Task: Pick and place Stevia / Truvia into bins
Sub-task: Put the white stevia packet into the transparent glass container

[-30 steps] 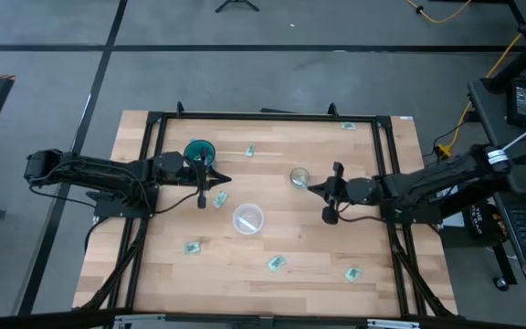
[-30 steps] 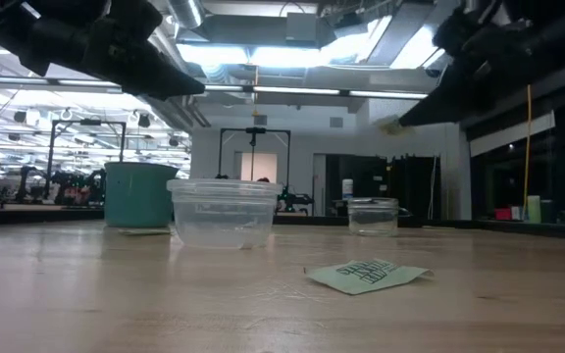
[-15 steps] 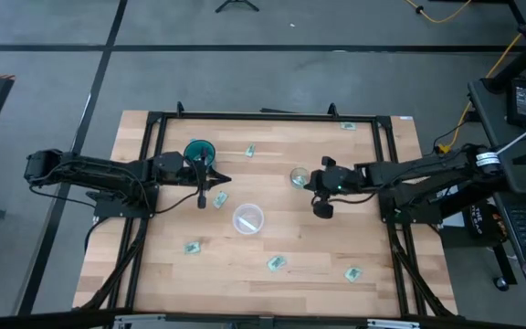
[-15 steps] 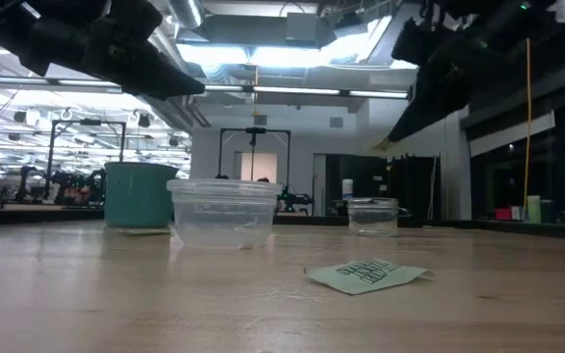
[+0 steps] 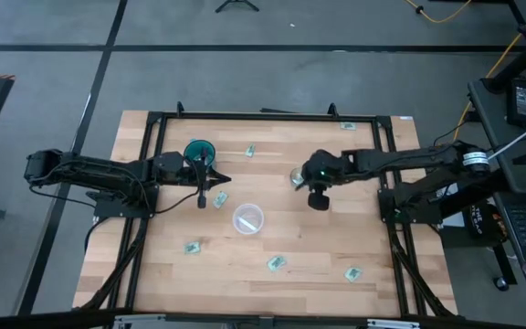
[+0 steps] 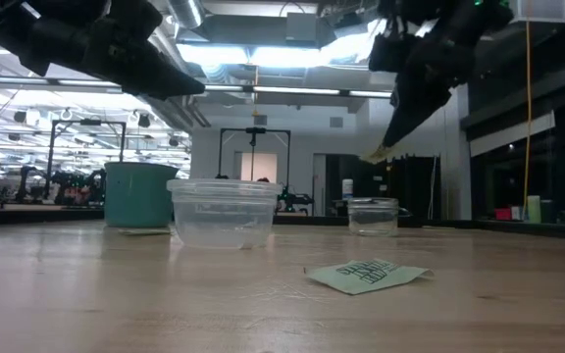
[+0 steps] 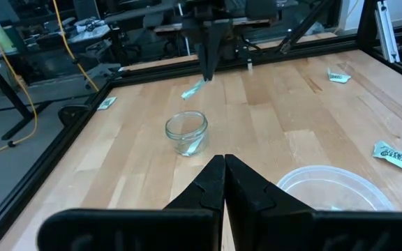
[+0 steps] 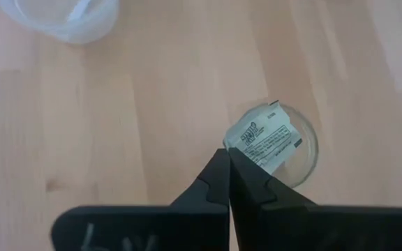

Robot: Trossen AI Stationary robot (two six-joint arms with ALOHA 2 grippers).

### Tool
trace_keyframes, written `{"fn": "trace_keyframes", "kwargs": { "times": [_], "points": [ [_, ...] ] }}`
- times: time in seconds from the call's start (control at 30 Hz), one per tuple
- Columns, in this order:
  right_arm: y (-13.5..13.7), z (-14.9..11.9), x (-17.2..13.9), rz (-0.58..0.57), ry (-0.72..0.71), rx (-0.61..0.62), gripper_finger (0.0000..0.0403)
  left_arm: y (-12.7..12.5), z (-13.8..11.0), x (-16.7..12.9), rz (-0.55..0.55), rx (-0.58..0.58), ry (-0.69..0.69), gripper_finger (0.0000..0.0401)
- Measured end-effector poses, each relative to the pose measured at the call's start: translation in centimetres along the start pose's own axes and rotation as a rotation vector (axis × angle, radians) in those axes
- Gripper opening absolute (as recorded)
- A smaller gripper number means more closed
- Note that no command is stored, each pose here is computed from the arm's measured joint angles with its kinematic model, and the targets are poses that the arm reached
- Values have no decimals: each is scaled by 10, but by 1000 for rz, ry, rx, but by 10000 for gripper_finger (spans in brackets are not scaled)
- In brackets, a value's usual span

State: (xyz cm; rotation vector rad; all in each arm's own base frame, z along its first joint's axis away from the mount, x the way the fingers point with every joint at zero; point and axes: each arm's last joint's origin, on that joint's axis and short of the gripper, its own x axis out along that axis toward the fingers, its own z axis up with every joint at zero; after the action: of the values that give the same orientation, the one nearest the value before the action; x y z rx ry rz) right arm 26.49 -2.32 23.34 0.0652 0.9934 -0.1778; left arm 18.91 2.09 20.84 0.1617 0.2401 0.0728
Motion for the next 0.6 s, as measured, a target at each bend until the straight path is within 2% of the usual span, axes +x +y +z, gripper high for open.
{"fn": "trace_keyframes", "kwargs": {
  "times": [0.47, 0.6],
  "points": [
    [-23, 4, 15, 144, 83, 98, 0, 0, 0, 0, 0, 0, 0, 4],
    [-28, 4, 16, 138, 86, 141, 0, 0, 0, 0, 0, 0, 0, 4]
  ]
}}
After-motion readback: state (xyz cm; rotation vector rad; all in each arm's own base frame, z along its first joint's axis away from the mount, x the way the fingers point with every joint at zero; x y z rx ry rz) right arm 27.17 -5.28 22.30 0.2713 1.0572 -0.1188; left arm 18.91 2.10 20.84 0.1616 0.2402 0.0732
